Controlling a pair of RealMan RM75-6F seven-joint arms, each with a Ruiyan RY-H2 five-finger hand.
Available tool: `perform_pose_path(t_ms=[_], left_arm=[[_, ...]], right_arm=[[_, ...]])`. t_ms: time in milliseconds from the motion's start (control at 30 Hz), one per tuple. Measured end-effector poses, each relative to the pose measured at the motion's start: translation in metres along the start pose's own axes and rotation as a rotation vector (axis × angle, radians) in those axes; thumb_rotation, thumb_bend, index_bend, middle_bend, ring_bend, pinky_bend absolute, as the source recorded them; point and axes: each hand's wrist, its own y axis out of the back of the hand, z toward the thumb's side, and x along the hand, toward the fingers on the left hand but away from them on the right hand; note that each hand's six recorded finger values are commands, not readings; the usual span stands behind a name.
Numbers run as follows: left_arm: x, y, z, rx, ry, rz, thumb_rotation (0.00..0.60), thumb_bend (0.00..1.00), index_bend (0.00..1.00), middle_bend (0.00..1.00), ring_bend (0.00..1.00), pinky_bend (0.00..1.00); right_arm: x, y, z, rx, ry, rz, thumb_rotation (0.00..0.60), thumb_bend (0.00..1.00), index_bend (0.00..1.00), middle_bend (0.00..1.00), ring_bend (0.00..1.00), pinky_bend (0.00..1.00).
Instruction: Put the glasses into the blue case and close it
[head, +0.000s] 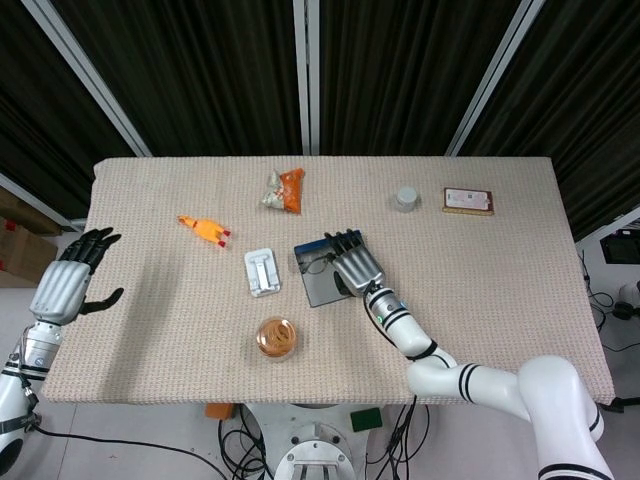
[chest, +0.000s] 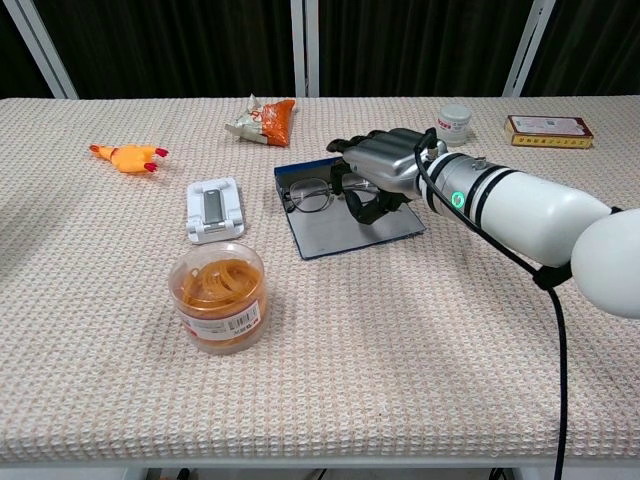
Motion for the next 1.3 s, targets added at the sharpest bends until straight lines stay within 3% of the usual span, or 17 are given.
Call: perform_pose_path(t_ms=[433,700,767,967,1067,1167,1300], left_arm=[[-0.001,-0.001,-0.003,-0.005,0.006,-0.001,0.600,0.24,0.12,0.07,0.03,0.15],[-0.003,-0.001,-0.002,-0.006,0.004,-0.001,0.600,0.24,0.12,0.07,0.03,0.16],[-0.003,-0.001,-0.002,-0.007,0.003,0.000,0.600,0.24,0.12,0.06,0.03,0.16],[-0.004,-0.001,-0.001,-0.003,0.000,-0.003,0.600,0.24,0.12,0.07,0.03,0.16],[-0.004,-0.002,0.001,-0.002,-0.004,-0.005,0.600,0.24,0.12,0.06,0.03,0.16],[-0.004,-0.004,0.002,-0.007,-0.004,-0.009,0.600,0.24,0.12,0.07,0.03,0.16],[-0.002,-0.005,0.002,-0.010,-0.001,-0.009,0.600,0.24,0.12,0.07,0.03,0.16]], right_arm=[[-0.006,-0.001,0.001,-0.008,-0.027,0.004,0.425,0.74,0.12,0.00,0.00,0.00],[0.002,0.001,-0.002,-0.014,-0.018,-0.004,0.428,0.73,0.09,0.00,0.00,0.00],[0.009,0.002,-0.003,-0.020,-0.012,-0.009,0.427,0.68,0.09,0.00,0.00,0.00],[0.040,-0.004,-0.011,0.004,-0.005,-0.008,0.436,0.36,0.05,0.00,0.00,0.00],[0.054,-0.008,-0.017,0.024,-0.011,-0.001,0.466,0.20,0.09,0.00,0.00,0.00],[0.057,-0.008,-0.017,0.019,-0.011,-0.014,0.534,0.18,0.22,0.00,0.00,0.00],[0.054,-0.006,-0.014,-0.003,0.003,-0.040,0.546,0.18,0.28,0.00,0.00,0.00]])
